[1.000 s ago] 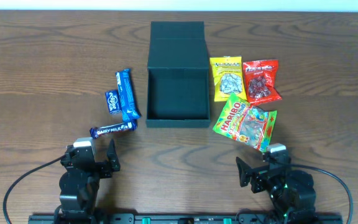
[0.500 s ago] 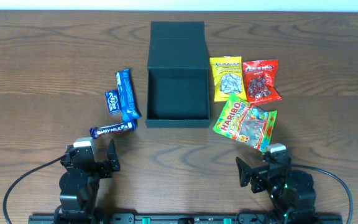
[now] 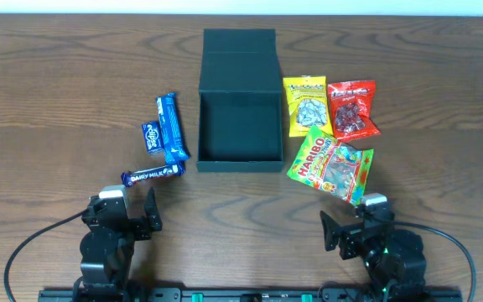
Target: Pack container
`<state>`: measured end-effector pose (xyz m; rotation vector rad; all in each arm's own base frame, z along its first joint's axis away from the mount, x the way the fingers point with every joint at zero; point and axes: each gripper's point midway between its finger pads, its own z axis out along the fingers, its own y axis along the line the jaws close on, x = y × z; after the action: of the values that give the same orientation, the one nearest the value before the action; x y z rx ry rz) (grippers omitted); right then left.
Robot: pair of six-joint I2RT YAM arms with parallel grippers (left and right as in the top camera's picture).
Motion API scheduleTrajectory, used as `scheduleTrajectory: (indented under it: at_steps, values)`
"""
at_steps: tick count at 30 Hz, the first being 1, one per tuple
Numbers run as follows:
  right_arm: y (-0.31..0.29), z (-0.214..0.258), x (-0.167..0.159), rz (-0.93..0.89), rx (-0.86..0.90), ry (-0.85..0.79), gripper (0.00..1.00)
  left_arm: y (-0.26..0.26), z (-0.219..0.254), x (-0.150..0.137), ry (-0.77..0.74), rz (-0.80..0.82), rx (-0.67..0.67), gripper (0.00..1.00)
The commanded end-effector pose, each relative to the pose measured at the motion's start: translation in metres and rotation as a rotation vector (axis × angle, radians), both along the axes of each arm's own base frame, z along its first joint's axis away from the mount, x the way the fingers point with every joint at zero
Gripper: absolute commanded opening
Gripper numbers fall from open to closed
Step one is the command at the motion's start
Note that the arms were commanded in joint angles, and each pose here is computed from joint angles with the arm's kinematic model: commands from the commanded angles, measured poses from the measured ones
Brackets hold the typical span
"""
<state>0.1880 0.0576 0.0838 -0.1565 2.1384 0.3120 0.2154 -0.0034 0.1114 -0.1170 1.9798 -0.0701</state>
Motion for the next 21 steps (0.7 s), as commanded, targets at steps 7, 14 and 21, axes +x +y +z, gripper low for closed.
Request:
scheduleTrajectory:
  at_steps: [7, 14, 21]
  values:
    - [-0.004, 0.016, 0.011, -0.026, -0.015, -0.088, 0.99, 0.004, -0.007, 0.000, 0.011, 0.017, 0.021, 0.95]
    - [0.072, 0.058, -0.016, 0.069, 0.834, 0.227, 0.99, 0.004, -0.007, 0.000, 0.011, 0.017, 0.021, 0.95]
    - [0.076, 0.094, -0.005, 0.153, 0.838, 0.075, 0.99, 0.004, -0.007, 0.000, 0.011, 0.017, 0.021, 0.95]
